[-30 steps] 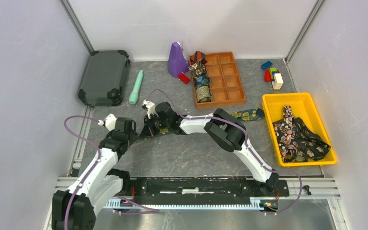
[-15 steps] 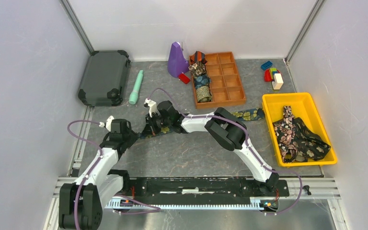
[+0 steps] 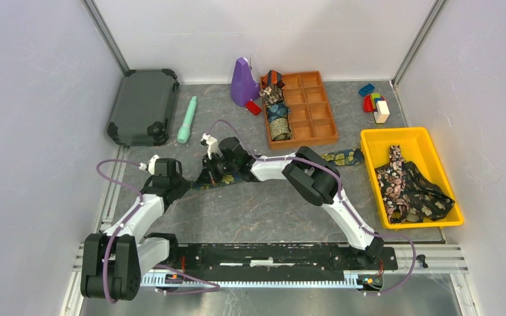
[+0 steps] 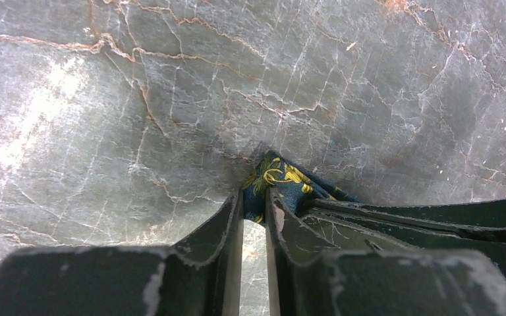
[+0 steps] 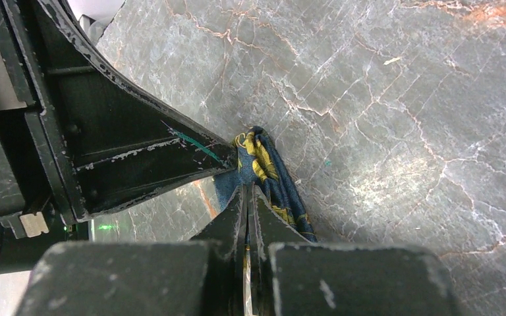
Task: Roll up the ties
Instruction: Roll the tie at the center of the board.
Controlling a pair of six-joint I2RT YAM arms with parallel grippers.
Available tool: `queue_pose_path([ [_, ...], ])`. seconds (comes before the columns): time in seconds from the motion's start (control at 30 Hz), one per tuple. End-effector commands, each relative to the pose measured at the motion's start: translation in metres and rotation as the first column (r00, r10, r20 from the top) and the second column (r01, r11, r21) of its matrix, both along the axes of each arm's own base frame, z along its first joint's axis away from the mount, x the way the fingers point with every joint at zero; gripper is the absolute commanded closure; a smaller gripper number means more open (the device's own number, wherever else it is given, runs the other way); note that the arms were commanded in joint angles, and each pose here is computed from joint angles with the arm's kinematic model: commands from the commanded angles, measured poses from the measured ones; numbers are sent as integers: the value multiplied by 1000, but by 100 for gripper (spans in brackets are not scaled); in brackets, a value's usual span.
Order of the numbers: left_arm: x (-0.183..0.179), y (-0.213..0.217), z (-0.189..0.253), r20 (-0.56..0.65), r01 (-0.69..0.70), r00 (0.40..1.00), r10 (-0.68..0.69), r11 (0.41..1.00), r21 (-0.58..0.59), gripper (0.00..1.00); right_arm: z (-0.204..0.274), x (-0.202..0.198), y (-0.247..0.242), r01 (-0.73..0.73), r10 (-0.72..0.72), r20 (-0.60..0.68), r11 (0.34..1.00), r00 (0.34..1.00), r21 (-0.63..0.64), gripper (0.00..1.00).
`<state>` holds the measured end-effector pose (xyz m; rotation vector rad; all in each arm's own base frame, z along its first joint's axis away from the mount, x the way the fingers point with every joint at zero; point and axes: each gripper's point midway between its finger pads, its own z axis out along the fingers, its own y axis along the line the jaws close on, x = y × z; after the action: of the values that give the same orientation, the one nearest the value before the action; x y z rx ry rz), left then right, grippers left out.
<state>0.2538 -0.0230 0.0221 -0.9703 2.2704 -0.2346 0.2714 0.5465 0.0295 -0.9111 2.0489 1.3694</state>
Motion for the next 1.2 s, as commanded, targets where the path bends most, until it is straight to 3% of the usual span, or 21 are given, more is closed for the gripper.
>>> queue_pose_path([
  [0.0,6,5,5,19,27,999,-28,998,49,80,-16,-4,-6,-10,9,-30,1000,999,-26,100],
  [0.23,4,4,11,37,26,999,-29,997,76,90,12,-4,-8,-7,7,18,1000,1000,-25,99],
  [0.47,-1,8,17,25,3,1000,-7,990,140,92,54,-8,-30,77,-71,138,996,988,-37,84],
  [1.17,-8,5,47,34,-24,999,16,975,222,94,16,-15,13,93,-71,183,989,980,-116,87],
])
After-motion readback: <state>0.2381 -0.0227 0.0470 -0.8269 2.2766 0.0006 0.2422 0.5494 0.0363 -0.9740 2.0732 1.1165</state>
